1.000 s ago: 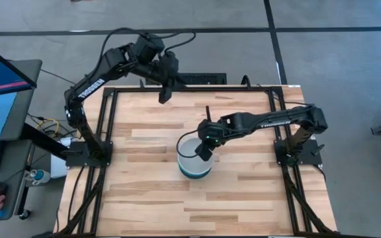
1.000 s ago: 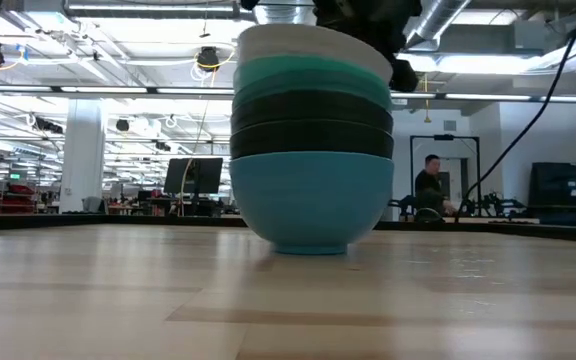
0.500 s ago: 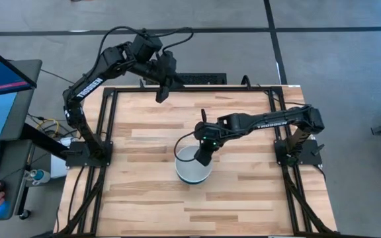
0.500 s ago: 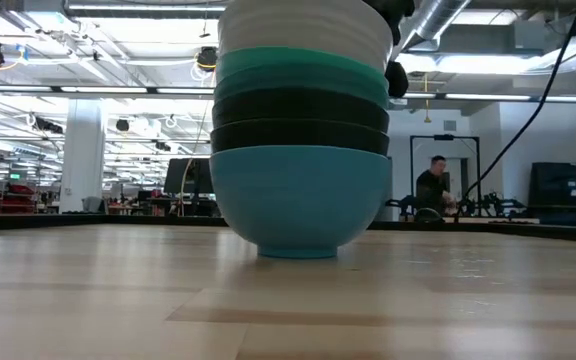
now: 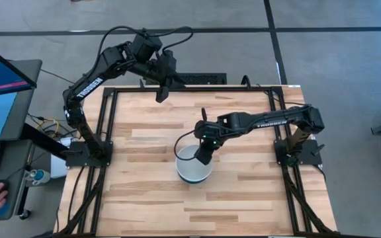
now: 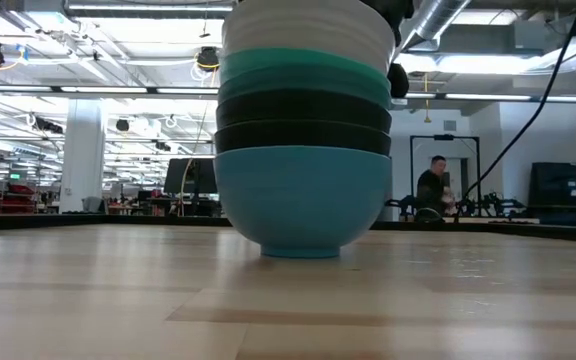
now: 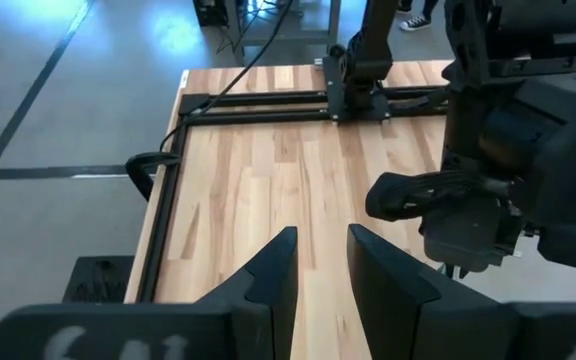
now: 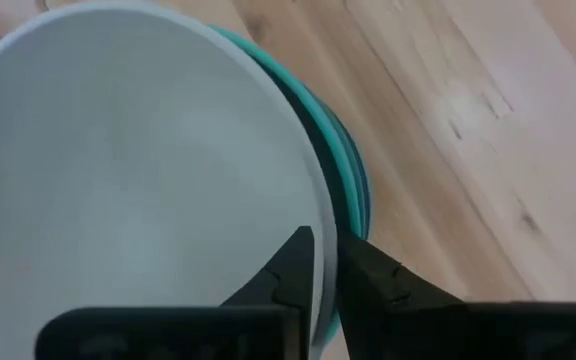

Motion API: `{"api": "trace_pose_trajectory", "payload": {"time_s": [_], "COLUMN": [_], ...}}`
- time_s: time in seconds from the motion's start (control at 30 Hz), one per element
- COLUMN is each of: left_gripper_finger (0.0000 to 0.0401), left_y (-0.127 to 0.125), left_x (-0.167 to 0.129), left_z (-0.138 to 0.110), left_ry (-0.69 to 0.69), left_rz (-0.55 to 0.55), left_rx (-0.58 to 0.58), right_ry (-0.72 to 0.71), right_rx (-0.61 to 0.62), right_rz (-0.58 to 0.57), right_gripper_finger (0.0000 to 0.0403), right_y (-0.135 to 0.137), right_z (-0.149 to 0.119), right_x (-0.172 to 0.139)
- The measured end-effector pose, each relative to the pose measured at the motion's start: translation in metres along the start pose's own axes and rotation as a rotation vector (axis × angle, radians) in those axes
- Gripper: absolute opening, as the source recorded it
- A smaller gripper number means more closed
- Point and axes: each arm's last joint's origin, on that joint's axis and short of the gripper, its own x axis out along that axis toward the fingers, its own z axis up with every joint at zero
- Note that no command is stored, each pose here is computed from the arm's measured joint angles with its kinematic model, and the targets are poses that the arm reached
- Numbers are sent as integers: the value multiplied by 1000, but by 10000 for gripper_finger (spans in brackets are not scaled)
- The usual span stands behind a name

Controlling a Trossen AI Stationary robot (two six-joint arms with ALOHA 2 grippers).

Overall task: Nest bowls inside each other
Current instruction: Stack the white bowl on the light blue bowl

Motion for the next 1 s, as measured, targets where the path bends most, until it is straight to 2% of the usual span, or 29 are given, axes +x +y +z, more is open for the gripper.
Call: {"api": "trace_pose_trajectory", "payload": {"time_s": [0.23,0.6,0.73,1.0], "left_gripper_finger": [80,80,80,80], "left_y": [1,1,1,1], "left_x": [0,0,0,0], "left_z": [0,0,0,0], "left_ry": [-5,1,3,3], "left_rz": [3,1,0,0], "left_rx": [3,1,0,3], "right_ry": [-28,-26,-8,33], "right_rx": [-56,-76,-48,-25], "right_rz": [10,30,28,21], "right_gripper_finger": [61,59,59,96], "right_y": [-4,-3,-7,-27], "right_z": [6,6,7,13], "right_x": [-1,-1,-1,-4]}}
